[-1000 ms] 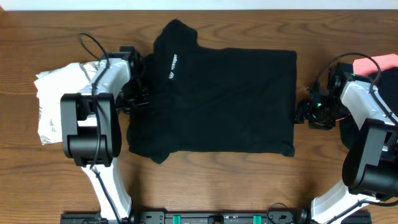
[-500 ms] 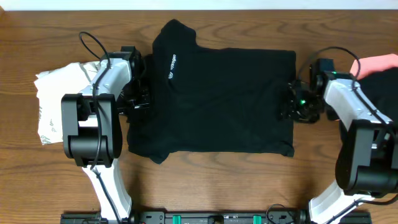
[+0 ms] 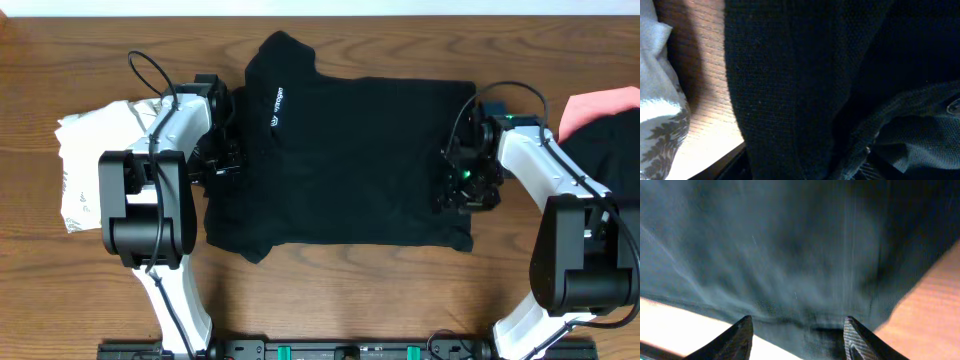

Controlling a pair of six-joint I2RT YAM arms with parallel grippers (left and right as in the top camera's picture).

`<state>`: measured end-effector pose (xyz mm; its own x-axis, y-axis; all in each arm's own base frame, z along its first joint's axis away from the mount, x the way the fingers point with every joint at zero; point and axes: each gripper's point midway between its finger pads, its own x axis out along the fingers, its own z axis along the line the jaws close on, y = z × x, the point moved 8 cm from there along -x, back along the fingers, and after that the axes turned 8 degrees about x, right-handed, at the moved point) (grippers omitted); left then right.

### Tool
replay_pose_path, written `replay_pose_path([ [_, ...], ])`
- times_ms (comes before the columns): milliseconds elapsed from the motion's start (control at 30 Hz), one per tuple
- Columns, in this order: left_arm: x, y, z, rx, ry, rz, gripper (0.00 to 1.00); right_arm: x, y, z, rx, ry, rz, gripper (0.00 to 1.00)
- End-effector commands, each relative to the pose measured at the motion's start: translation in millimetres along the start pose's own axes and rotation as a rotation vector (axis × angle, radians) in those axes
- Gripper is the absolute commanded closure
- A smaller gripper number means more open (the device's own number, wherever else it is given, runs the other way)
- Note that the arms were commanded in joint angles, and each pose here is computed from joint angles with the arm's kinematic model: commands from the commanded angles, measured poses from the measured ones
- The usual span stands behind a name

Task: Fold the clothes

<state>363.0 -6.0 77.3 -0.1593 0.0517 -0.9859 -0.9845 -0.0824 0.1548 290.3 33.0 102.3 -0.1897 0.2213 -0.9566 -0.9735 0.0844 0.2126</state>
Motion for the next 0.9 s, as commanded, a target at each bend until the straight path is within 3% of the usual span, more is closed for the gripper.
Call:
replay_pose_path([
  [0,16.0,7.3,-5.2,0.020,0.001,0.057,0.39,1.3,8.5,-6.8,0.020,0.030,0.054,0.43],
  [233,16.0,6.8,-5.2,0.020,0.001,0.054,0.39,-0.8,25.8,-9.3,0.047,0.040,0.158,0.42],
  [633,16.0,6.6,-5.3,0.020,0.002,0.053,0.38,12.2,39.1,-20.2,0.080,0.110,0.209,0.40],
  [867,16.0,6.5,-5.3,0.020,0.002,0.052,0.38,25.1,41.0,-16.5,0.091,0.037,0.201,0.42],
])
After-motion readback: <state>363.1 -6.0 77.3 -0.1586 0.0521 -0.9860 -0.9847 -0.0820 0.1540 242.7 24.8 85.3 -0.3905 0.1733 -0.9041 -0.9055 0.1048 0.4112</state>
